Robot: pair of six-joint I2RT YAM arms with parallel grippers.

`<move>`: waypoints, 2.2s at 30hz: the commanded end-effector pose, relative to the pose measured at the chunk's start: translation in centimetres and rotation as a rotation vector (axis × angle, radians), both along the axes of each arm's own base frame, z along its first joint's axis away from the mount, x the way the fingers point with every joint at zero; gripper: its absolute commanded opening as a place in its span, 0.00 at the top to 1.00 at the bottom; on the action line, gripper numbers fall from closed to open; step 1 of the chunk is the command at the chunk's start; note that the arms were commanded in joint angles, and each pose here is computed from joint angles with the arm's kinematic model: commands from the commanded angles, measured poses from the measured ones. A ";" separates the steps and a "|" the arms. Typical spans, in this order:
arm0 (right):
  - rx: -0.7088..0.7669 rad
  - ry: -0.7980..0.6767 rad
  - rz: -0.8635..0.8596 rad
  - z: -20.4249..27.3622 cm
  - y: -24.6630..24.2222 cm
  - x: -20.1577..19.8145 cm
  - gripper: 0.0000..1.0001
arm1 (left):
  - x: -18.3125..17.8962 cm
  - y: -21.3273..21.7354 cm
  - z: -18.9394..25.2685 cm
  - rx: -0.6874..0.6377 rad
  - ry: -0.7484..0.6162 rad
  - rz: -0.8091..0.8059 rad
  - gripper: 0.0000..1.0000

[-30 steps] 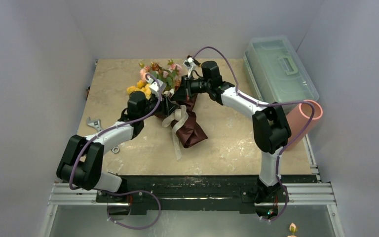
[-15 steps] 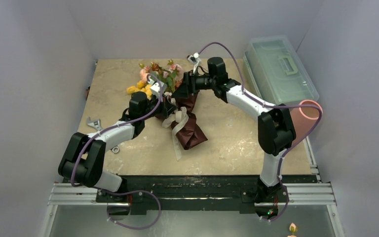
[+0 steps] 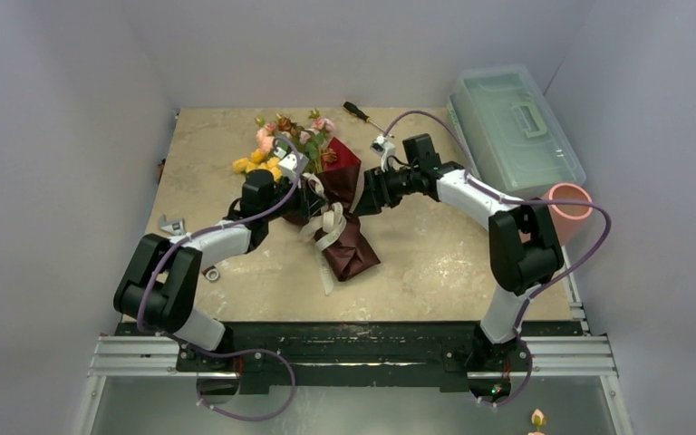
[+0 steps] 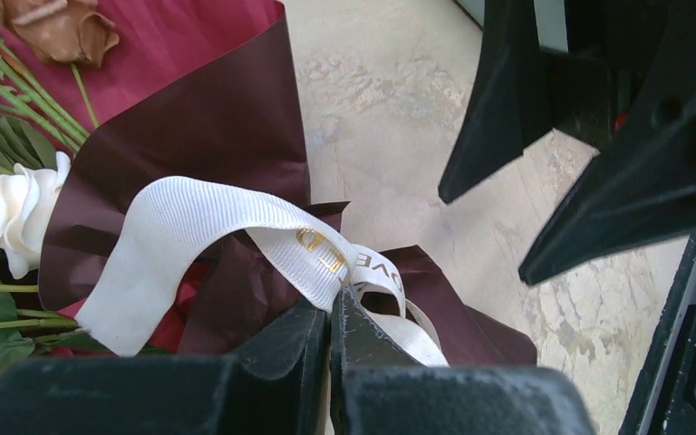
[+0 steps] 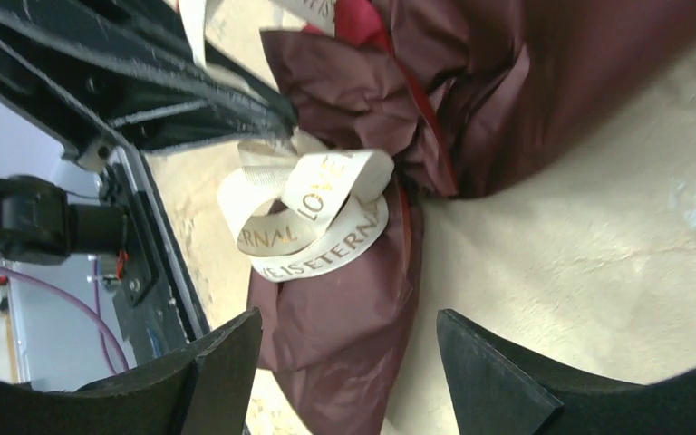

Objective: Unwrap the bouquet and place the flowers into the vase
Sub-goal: Untie the ribbon from the wrapping paper.

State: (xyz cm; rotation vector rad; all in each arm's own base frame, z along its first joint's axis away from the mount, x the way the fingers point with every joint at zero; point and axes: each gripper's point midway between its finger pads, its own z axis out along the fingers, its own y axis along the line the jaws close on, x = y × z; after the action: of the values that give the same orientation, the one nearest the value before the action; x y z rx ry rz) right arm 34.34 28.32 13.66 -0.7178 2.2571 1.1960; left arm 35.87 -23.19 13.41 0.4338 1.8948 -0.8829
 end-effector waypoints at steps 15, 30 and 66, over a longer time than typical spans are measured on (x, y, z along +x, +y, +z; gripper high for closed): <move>-0.242 -0.025 0.023 -6.7 3.9 0.3 0.23 | 1.9 -1.7 1.6 -0.107 0.062 0.004 1.00; -0.386 -0.009 0.022 -10.5 2.0 -0.6 0.29 | 4.4 1.8 9.3 -0.210 -0.019 0.077 1.00; -0.404 -0.011 0.052 -11.3 1.5 -1.3 0.30 | 11.7 12.8 24.6 -0.192 -0.378 0.268 1.00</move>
State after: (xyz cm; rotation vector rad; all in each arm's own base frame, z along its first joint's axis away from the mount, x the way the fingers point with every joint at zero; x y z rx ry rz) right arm 33.69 31.12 3.86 -0.9020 2.4636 0.8383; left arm 46.70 -11.98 34.25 0.1991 1.5585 -0.7945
